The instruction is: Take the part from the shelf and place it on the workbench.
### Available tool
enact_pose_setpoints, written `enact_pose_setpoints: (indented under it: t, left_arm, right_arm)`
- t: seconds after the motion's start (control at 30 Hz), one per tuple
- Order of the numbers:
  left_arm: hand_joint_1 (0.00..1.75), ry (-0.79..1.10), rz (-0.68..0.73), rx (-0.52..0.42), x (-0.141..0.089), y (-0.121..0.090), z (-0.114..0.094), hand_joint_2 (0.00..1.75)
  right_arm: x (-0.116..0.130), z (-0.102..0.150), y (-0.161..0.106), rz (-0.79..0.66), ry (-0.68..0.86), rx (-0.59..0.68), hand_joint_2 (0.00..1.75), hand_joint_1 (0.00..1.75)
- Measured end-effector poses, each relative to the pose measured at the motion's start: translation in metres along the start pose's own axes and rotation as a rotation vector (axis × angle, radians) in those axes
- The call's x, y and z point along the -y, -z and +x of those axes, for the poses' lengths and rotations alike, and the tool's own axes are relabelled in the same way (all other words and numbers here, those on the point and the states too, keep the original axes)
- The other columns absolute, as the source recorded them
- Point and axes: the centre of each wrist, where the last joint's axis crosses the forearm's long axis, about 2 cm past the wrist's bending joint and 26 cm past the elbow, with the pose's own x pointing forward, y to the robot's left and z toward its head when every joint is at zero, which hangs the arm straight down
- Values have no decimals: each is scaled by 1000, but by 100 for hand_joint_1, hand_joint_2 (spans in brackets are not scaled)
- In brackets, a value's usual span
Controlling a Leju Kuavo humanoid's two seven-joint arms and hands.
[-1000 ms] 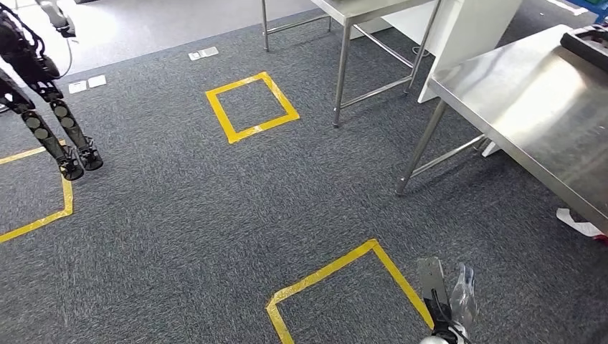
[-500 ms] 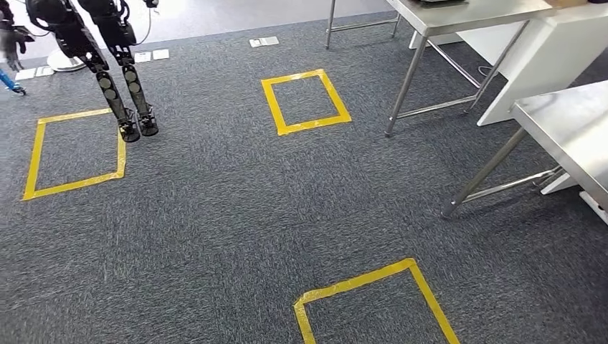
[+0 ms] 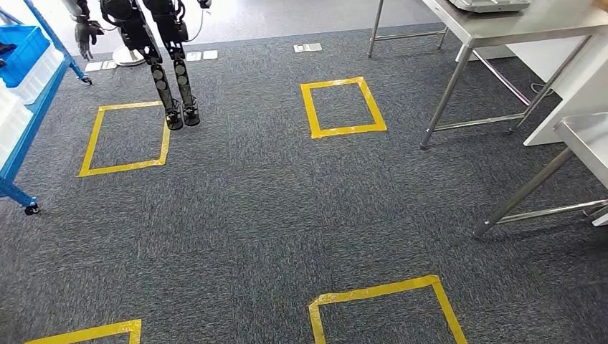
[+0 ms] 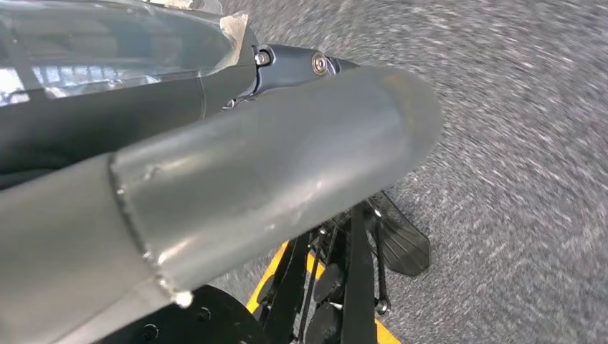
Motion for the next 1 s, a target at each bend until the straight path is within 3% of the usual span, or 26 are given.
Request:
enact_pose_setpoints:
  t: [0.4,0.67,1.0]
  left_arm:
    - [0,47,-25,30,1,0,1,0]
    - [0,138,-48,52,3,0,3,0]
    - [0,205,-64,66,4,0,5,0]
  right_arm:
    - [-1,3,-1,-7,-48,30,0,0]
    - [-3,-4,-2,-20,-157,49,0,0]
    - [-3,-11,-1,-10,-119,3,0,0]
